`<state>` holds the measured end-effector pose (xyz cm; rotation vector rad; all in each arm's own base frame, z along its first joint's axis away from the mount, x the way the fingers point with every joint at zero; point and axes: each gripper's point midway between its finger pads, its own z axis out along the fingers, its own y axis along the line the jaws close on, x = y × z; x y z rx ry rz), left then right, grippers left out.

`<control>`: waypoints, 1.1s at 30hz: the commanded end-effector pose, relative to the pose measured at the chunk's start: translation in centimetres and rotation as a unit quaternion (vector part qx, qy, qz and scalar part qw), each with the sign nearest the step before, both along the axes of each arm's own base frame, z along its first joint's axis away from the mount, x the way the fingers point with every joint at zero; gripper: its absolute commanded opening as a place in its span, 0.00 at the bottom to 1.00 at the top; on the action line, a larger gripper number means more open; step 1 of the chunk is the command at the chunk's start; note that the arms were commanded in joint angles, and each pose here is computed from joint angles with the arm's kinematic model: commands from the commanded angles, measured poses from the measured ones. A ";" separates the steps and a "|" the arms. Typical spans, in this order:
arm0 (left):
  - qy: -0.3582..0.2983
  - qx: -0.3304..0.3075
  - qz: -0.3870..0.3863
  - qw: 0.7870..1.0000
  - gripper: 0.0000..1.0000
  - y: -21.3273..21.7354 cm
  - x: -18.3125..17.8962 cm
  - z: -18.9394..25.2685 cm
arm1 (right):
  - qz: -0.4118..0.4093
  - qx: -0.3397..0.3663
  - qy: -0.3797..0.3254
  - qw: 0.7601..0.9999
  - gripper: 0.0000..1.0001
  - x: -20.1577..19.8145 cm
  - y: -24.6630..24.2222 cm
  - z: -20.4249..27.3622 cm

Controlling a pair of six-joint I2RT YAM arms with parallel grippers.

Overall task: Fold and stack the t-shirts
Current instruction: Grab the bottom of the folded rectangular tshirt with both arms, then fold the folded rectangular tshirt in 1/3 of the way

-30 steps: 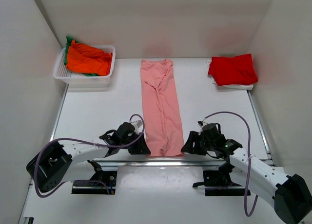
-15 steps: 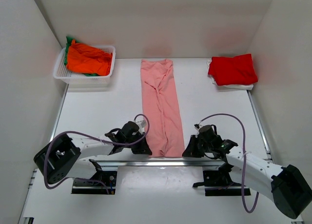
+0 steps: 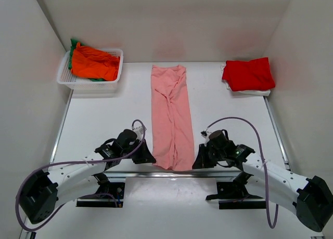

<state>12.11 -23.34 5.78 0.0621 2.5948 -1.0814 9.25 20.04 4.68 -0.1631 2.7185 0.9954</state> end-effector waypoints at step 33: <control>-0.113 -0.123 0.152 0.974 0.98 2.8 37.8 9.4 | -0.065 -0.081 -0.136 0.985 0.44 41.1 -1.4 5.3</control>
